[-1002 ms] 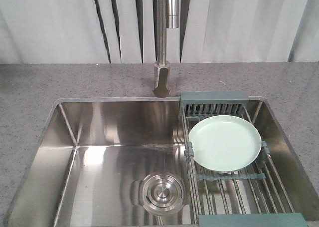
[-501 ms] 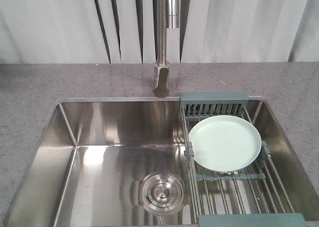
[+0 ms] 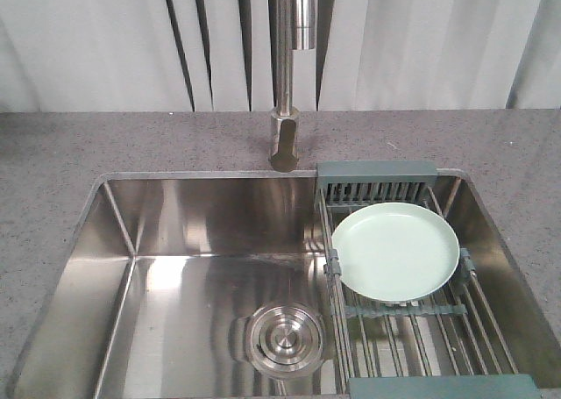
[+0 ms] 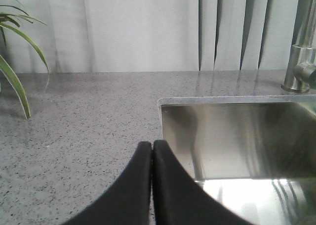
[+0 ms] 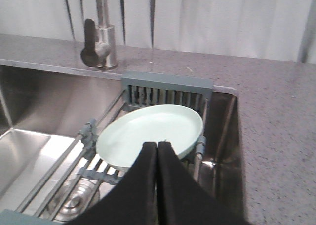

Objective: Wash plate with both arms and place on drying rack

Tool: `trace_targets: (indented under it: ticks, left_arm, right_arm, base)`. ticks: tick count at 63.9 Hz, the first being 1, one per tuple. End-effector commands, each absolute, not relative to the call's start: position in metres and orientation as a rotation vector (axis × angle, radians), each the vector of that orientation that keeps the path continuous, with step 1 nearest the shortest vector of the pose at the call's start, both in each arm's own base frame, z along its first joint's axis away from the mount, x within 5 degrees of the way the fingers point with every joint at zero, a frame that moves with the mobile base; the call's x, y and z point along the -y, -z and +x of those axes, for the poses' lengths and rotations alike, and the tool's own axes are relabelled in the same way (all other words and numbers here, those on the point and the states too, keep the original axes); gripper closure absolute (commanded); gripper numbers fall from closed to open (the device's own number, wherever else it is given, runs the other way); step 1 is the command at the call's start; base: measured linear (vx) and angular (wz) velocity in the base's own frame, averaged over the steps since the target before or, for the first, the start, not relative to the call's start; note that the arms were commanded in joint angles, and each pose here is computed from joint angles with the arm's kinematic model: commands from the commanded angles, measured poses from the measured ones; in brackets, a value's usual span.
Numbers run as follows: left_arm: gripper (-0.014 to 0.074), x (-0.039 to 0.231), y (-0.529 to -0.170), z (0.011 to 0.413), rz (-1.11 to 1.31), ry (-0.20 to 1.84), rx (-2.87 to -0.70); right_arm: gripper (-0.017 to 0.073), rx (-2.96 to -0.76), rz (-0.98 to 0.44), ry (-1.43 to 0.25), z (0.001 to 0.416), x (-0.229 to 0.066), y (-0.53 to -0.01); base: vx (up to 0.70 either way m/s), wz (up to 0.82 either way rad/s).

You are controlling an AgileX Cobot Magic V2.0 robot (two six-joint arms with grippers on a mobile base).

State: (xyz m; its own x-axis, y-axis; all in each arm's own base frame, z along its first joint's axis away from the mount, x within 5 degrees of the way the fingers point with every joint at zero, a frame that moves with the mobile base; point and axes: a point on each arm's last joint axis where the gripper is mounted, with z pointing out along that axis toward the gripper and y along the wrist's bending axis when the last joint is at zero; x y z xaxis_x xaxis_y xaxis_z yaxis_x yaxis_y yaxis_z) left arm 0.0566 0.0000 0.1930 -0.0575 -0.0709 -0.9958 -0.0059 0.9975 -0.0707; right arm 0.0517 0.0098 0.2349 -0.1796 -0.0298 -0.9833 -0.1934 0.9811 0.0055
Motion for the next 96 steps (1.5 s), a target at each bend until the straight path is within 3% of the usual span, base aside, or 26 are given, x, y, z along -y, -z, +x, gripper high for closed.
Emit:
trace_targets:
  ticks: [1, 11, 29, 96]
  left_arm:
    - [0.0599, 0.0, -0.193, 0.056, -0.066, 0.073, -1.565]
    - [0.0599, 0.0, -0.193, 0.056, -0.066, 0.073, -1.565]
    - [0.0599, 0.0, -0.193, 0.056, -0.066, 0.073, -1.566]
    - [0.0599, 0.0, -0.193, 0.056, -0.066, 0.073, -1.566]
  right_arm:
    - [0.0569, -1.65, -0.087, -0.088, 0.056, -0.006, -0.243]
    - [0.0569, -1.626, -0.039, -0.007, 0.054, -0.001, -0.232]
    - [0.0569, -1.563, -0.043, -0.009, 0.057, -0.002, -0.193]
    - [0.0569, -1.572, -0.036, 0.038, 0.057, 0.0, -0.193]
  base:
    - [0.0, 0.0]
    - [0.0, 0.0]
    - [0.0, 0.0]
    - [0.0, 0.0]
